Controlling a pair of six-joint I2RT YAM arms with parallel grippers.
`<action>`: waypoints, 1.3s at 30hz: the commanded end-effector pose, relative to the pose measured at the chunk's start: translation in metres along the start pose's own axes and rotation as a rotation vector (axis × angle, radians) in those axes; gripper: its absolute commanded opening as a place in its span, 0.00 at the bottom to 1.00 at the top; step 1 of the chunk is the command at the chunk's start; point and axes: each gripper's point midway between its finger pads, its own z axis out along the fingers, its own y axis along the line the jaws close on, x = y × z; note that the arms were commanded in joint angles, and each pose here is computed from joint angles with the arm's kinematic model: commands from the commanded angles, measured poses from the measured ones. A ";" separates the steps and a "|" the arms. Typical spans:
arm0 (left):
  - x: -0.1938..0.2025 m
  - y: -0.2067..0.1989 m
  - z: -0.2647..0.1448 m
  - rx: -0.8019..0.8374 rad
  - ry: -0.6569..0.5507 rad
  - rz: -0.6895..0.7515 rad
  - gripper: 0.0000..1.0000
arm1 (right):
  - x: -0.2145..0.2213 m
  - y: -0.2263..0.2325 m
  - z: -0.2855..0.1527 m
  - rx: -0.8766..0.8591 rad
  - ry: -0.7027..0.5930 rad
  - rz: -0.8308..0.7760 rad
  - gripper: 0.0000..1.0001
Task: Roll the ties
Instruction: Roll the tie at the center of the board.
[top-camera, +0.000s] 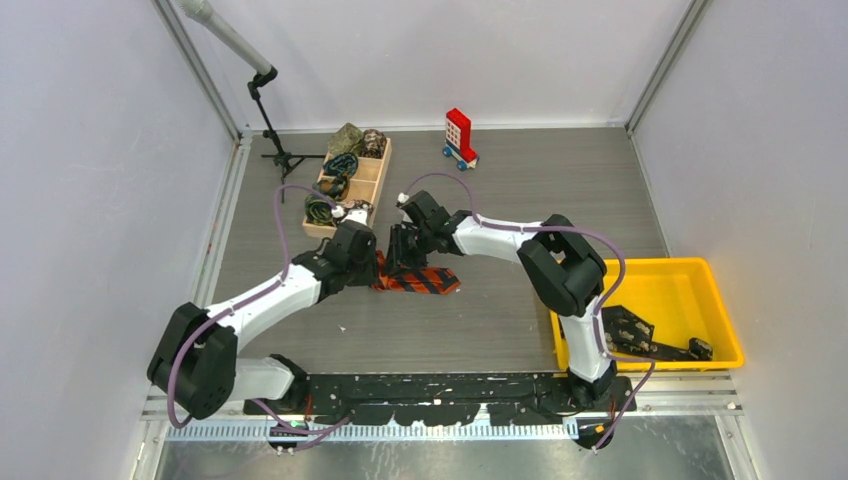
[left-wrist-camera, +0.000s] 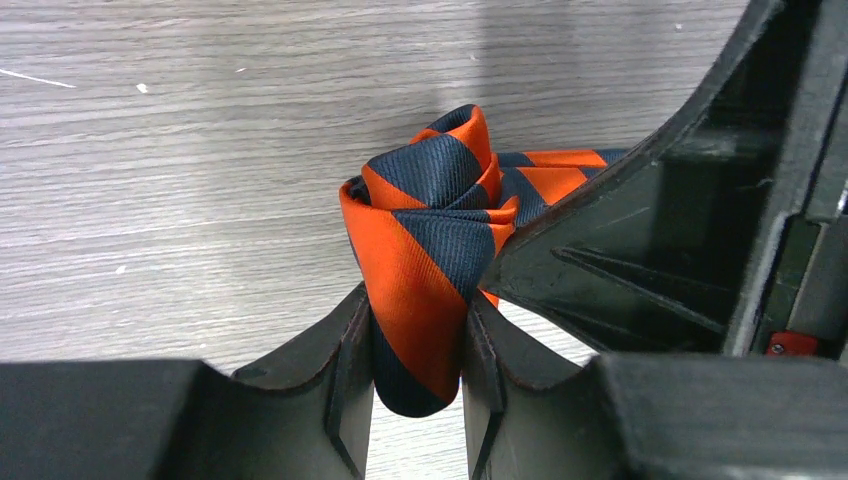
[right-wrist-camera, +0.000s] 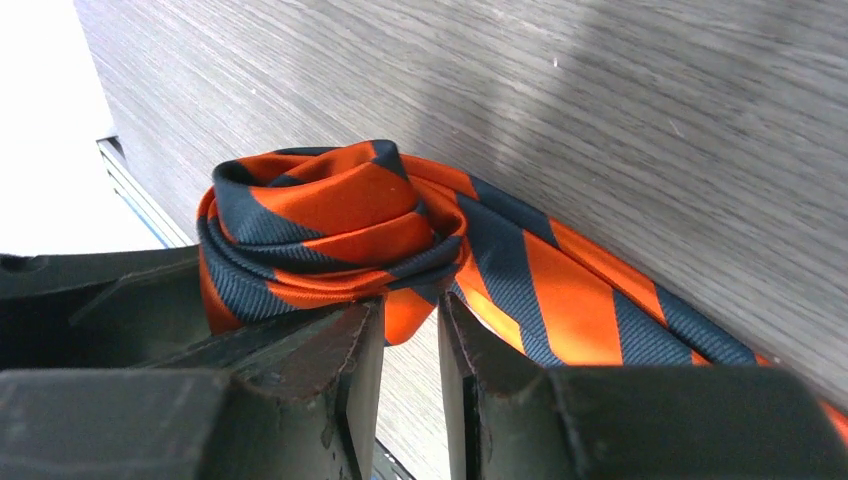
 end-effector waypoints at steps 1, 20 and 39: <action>-0.019 0.002 -0.006 -0.085 -0.059 0.056 0.23 | -0.018 0.026 0.001 -0.078 -0.036 -0.016 0.31; -0.025 -0.005 -0.001 -0.307 -0.095 0.284 0.21 | -0.028 -0.049 -0.036 0.047 -0.086 0.051 0.31; -0.030 -0.024 0.004 -0.414 -0.162 0.421 0.20 | 0.002 -0.061 -0.044 0.063 -0.047 0.083 0.29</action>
